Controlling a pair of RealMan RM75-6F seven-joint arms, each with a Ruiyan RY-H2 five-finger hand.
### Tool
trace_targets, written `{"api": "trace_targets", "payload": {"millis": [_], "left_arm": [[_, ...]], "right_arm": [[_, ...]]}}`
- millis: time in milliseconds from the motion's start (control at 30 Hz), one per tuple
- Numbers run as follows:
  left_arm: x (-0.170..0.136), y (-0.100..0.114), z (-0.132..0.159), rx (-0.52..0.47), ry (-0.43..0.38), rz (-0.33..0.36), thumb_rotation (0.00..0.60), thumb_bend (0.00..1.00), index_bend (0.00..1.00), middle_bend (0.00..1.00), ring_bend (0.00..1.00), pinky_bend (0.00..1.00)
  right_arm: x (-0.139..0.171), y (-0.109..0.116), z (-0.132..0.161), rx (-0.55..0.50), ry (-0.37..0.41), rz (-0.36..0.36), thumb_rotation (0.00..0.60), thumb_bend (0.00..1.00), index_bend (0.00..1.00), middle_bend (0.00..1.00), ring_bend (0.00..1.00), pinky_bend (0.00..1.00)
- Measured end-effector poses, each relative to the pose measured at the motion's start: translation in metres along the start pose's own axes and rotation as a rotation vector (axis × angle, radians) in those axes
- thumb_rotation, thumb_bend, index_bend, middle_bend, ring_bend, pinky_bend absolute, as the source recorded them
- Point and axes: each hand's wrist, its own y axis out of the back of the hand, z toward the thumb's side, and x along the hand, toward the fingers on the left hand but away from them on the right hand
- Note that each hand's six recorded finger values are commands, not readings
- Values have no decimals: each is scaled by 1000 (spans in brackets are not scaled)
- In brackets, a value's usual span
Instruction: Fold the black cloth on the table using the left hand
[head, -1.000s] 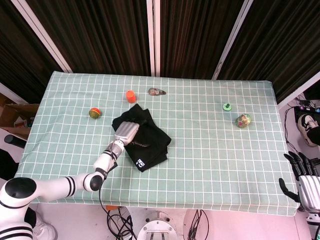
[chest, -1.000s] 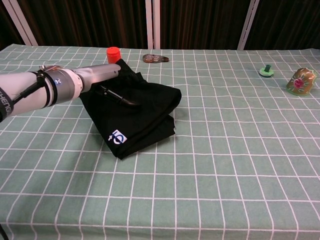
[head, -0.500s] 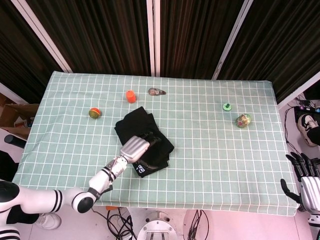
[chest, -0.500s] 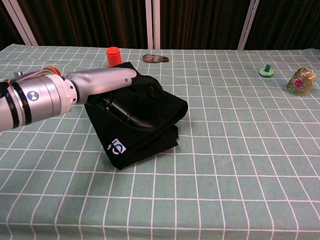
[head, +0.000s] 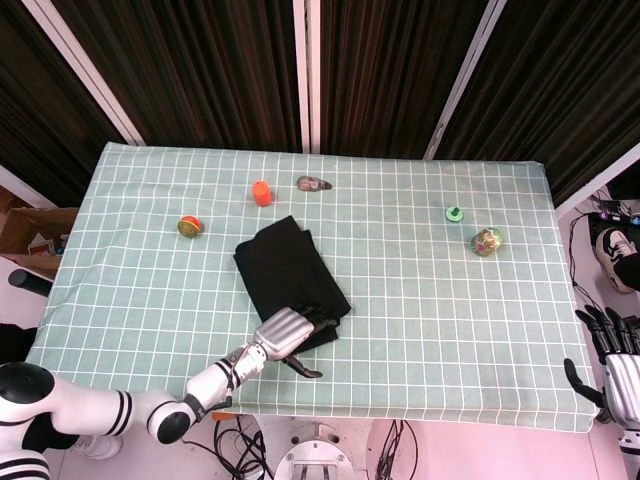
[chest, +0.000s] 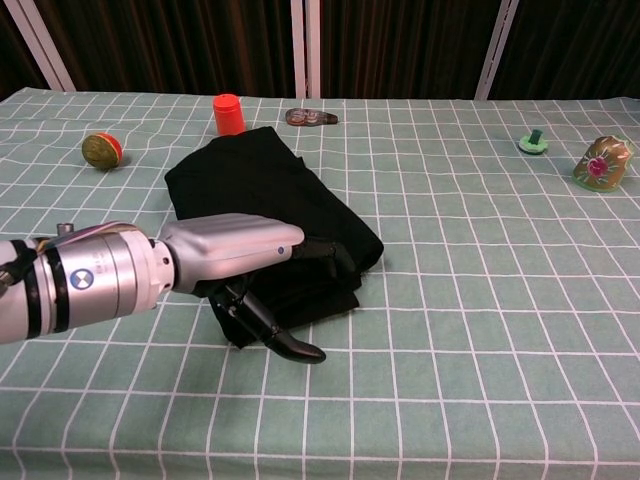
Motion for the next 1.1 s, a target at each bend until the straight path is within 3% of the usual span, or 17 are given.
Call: {"api": "trace_targets", "payload": {"millis": [133, 300, 500, 667, 767, 867, 1100], "left_arm": [[-4, -1, 0, -14, -3, -12, 322, 92, 140, 234, 72, 158], [-20, 24, -6, -59, 8, 75, 407, 76, 140, 234, 72, 159], [-63, 75, -54, -71, 142, 318, 453, 74, 144, 234, 72, 158], [-130, 105, -120, -24, 384, 537, 562, 74, 156, 226, 72, 145], [-181, 103, -160, 29, 556, 608, 599, 74, 156, 195, 71, 138], [-229, 93, -185, 69, 684, 629, 600, 74, 157, 188, 71, 138], [-299, 66, -193, 118, 797, 644, 600, 74, 159, 188, 71, 137]], "right_arm": [[1, 1, 0, -3, 3, -5, 600, 347, 156, 113, 14, 137], [0, 5, -1, 0, 5, -12, 600, 348, 156, 113, 14, 137], [-9, 18, 1, 22, 21, -15, 600, 349, 156, 114, 15, 137], [-23, 26, 5, 33, 47, -19, 600, 350, 67, 113, 14, 138], [-30, 26, 11, 43, 66, -17, 600, 350, 57, 107, 15, 137], [-35, 24, 16, 53, 79, -5, 600, 350, 57, 101, 15, 133], [-45, 12, 29, 67, 107, 22, 600, 350, 57, 100, 15, 129]]}}
